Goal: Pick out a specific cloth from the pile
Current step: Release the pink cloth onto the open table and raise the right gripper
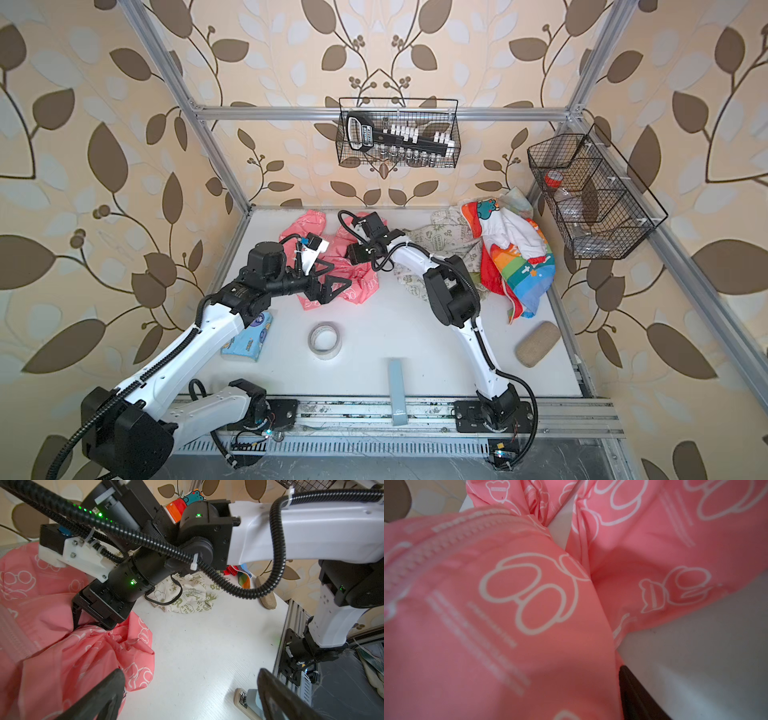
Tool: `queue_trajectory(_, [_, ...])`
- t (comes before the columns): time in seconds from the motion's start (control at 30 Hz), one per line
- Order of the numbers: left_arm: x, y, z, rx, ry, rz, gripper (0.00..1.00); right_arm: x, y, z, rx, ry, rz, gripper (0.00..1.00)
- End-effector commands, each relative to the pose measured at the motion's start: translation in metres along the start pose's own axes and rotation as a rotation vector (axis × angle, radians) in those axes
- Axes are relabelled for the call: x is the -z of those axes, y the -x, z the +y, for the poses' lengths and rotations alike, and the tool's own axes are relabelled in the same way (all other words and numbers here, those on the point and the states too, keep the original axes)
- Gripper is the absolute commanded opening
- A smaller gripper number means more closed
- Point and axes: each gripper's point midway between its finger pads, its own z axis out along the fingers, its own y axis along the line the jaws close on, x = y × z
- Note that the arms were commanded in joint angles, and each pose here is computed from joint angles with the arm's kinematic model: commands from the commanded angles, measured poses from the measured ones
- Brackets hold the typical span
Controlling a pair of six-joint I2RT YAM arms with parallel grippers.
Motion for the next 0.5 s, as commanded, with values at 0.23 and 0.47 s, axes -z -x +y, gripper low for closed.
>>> queue_trajectory(0.23, [0.002, 0.011, -0.005, -0.037, -0.005, -0.028, 0.99, -0.063, -0.003, 0.017, -0.117, 0.100, 0.013, 0.52])
queue_trajectory(0.47, [0.002, 0.011, -0.006, -0.042, -0.007, -0.031, 0.99, -0.081, 0.007, 0.051, -0.118, 0.233, -0.046, 0.51])
